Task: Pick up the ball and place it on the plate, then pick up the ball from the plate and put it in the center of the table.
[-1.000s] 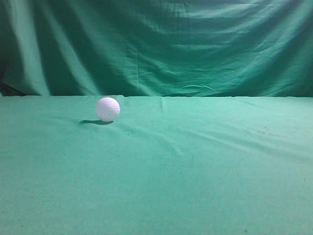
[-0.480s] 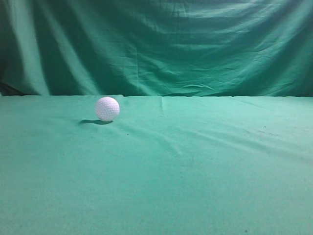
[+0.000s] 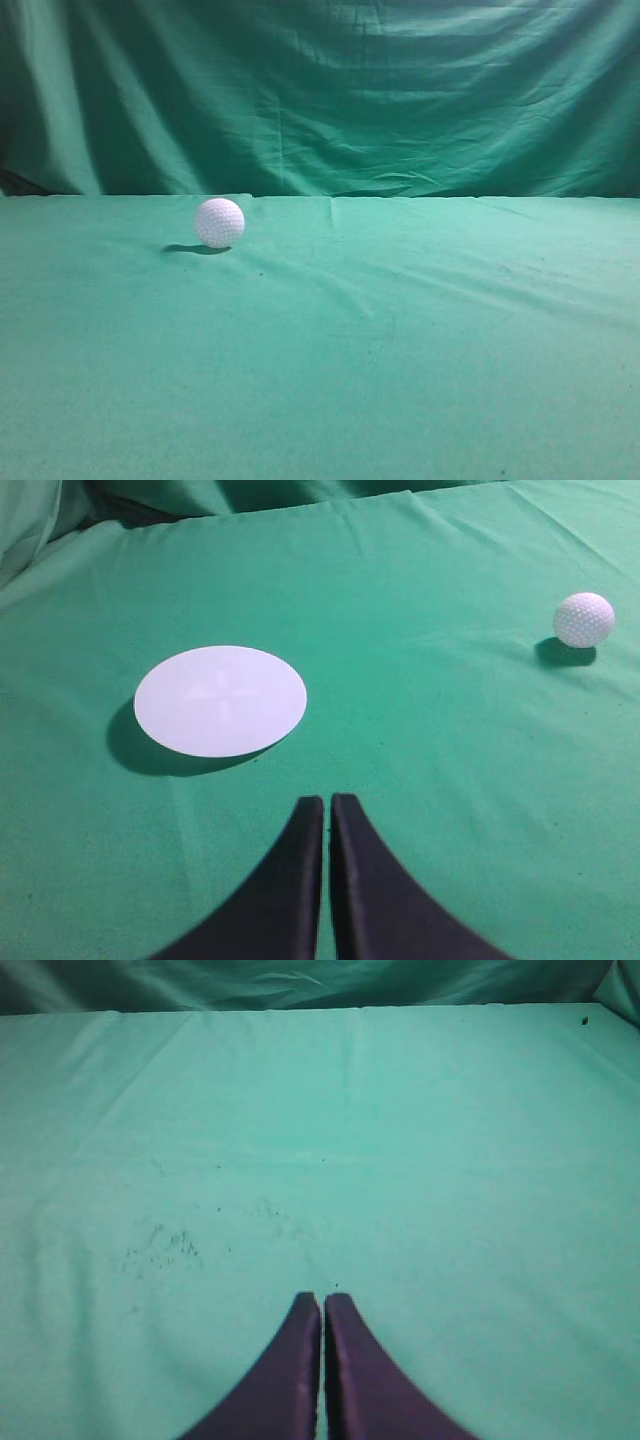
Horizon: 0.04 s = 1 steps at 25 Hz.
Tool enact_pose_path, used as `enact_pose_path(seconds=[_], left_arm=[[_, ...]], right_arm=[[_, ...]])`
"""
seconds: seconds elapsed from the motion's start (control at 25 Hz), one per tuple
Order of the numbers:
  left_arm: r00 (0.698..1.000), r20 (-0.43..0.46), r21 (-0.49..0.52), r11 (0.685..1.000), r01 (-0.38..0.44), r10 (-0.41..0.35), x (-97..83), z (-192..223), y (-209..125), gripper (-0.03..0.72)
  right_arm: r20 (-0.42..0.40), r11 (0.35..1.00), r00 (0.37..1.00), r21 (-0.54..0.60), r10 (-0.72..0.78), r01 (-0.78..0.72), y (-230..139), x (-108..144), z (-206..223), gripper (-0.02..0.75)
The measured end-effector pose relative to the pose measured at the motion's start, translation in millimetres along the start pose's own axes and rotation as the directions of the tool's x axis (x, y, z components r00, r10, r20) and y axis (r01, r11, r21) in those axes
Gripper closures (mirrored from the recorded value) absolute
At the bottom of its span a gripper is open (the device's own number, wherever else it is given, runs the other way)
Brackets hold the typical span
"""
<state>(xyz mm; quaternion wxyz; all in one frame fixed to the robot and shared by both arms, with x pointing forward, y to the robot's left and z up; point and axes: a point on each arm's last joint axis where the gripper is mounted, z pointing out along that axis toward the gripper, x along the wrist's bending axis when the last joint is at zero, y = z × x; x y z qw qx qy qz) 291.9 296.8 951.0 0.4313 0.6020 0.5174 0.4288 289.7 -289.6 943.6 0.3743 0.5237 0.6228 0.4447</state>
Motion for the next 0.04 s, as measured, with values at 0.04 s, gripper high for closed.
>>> enact_pose_path(seconds=[0.04], left_arm=[[1.000, 0.000, 0.000, 1.000, 0.000, 0.000, 0.0, 0.0, 0.0, 0.688]], right_arm=[[0.000, 1.000, 1.000, 0.000, 0.000, 0.000, 0.0, 0.0, 0.0, 0.738]])
